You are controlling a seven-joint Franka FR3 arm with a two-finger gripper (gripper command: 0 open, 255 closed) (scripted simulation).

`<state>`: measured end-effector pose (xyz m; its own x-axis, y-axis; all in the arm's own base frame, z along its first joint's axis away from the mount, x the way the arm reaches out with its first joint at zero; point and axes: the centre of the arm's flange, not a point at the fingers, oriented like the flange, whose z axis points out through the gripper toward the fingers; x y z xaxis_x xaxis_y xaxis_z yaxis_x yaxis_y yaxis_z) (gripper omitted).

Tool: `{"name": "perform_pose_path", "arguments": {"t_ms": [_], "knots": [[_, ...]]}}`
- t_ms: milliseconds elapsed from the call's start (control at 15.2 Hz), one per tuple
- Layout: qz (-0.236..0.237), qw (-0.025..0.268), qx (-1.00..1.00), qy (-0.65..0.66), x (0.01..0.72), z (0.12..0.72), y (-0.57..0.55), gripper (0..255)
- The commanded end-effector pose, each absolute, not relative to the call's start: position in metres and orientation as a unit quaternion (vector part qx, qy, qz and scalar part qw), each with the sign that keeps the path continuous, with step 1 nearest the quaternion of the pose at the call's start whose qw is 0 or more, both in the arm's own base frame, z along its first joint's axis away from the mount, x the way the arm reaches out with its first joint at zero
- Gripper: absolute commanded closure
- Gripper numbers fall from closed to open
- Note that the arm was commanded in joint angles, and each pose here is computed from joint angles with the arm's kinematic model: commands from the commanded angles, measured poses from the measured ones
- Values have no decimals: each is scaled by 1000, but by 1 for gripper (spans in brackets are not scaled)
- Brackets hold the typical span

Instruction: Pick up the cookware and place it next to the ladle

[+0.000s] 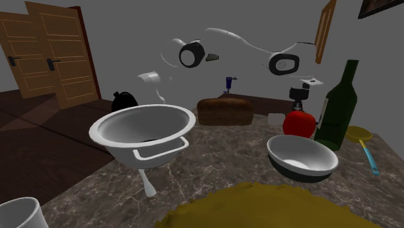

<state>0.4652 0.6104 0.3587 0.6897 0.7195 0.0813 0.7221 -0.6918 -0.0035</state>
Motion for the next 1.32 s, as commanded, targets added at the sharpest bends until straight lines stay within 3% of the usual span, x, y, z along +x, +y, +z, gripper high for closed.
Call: {"name": "perform_pose_path", "arguments": {"t_ms": [0,66,132,462,726,1254], "knots": [[-30,13,-920,-391,467,350,608,255],[-30,13,-920,-391,467,350,608,255],[-31,13,-920,-391,466,351,607,0],[-30,13,-920,-391,467,350,608,0],[-30,13,-920,-391,465,400,606,0],[-30,13,-920,-391,465,400,606,0]]}}
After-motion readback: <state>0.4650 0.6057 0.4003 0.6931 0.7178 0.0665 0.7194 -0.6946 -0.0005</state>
